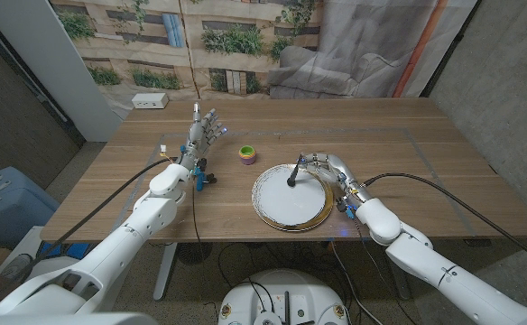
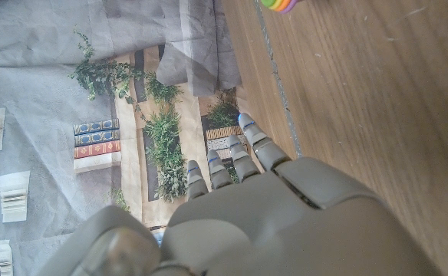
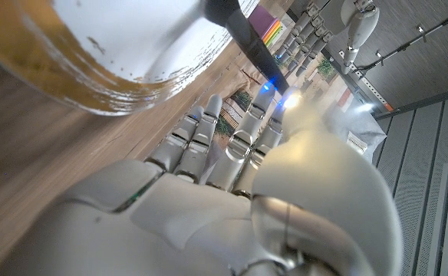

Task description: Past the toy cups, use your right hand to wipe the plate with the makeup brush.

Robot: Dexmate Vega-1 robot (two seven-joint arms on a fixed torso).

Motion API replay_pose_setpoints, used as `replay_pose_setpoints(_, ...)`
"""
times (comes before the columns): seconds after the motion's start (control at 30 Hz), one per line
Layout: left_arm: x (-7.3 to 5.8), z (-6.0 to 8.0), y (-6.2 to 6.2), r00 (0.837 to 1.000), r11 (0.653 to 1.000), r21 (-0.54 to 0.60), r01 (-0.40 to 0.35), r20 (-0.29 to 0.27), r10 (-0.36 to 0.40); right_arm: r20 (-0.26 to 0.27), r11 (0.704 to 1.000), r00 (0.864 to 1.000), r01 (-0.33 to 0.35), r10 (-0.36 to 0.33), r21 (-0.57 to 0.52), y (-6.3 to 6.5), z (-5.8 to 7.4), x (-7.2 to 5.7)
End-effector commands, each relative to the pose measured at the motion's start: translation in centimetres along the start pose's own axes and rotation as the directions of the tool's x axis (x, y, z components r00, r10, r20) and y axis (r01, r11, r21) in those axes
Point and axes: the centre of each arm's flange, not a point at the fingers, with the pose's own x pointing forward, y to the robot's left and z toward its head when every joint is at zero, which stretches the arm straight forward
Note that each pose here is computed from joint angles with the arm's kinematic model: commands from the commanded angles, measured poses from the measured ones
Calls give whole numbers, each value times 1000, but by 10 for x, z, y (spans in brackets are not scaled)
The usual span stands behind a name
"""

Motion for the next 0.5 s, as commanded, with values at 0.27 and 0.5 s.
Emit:
replay_pose_setpoints(0.27, 0, 0, 0, 1000, 1000, 0, 0, 0, 0, 21, 999, 999, -35, 35, 18, 13, 2, 11)
replay_pose_setpoints(0.5, 0, 0, 0, 1000, 1000, 0, 0, 0, 0, 29, 999, 999, -47, 46, 24, 17, 3, 14)
